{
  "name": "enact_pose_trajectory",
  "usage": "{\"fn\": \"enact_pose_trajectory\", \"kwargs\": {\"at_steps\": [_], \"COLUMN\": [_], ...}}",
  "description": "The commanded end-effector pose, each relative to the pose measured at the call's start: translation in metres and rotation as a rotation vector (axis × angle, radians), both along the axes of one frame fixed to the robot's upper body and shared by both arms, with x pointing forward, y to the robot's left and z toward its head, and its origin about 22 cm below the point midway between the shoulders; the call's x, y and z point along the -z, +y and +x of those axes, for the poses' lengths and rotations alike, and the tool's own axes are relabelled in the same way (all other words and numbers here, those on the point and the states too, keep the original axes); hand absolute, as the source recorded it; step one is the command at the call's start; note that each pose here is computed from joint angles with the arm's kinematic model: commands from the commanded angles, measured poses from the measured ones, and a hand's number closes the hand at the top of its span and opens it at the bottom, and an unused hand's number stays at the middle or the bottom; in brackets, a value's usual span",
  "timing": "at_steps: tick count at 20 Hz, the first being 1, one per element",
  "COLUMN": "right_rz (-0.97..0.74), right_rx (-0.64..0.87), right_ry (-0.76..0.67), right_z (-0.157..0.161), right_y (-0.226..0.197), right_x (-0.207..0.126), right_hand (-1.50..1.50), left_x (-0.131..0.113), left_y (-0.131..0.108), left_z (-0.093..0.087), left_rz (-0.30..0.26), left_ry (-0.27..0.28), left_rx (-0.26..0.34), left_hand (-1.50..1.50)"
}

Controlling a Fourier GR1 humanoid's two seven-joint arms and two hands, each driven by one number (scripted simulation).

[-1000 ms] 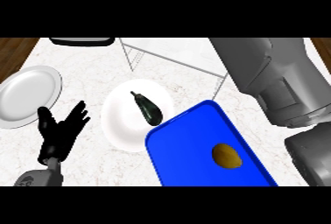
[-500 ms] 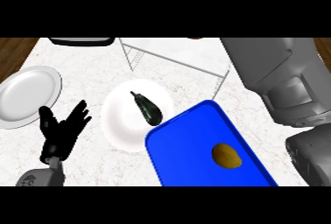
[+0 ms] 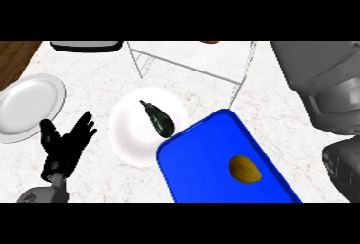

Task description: Pick the sweet potato from the tray and place it in the tiered shelf

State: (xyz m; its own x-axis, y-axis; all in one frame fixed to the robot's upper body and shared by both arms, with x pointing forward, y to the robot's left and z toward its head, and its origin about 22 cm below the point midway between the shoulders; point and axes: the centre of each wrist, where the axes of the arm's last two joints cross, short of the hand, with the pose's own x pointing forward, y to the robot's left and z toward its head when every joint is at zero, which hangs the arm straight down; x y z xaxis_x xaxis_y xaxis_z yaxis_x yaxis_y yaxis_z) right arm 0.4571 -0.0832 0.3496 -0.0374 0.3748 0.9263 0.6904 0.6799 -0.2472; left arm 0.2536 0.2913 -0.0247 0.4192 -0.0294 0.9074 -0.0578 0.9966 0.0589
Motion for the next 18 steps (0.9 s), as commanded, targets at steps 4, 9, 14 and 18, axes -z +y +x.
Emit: {"fn": "enact_pose_trajectory", "kwargs": {"at_steps": [4, 9, 14, 18], "right_rz": [0.069, 0.18, 0.206, 0.186], "right_rx": [0.22, 0.27, 0.218, 0.186], "right_ry": [-0.082, -0.131, -0.117, -0.102], "right_z": [0.005, -0.004, -0.026, -0.051], "right_y": [-0.038, -0.069, -0.097, -0.125], "right_x": [0.0, -0.012, -0.019, -0.013], "right_hand": [-1.5, -1.5, -1.5, -1.5], "left_x": [0.015, 0.007, 0.011, -0.002], "left_y": [0.015, 0.014, 0.017, 0.019], "left_z": [-0.016, -0.017, -0.025, -0.016], "left_rz": [0.0, -0.014, -0.009, -0.009], "left_ry": [0.026, 0.046, 0.045, 0.049], "left_rx": [-0.027, -0.072, -0.077, -0.081], "left_hand": [0.0, 0.0, 0.0, 0.0]}}
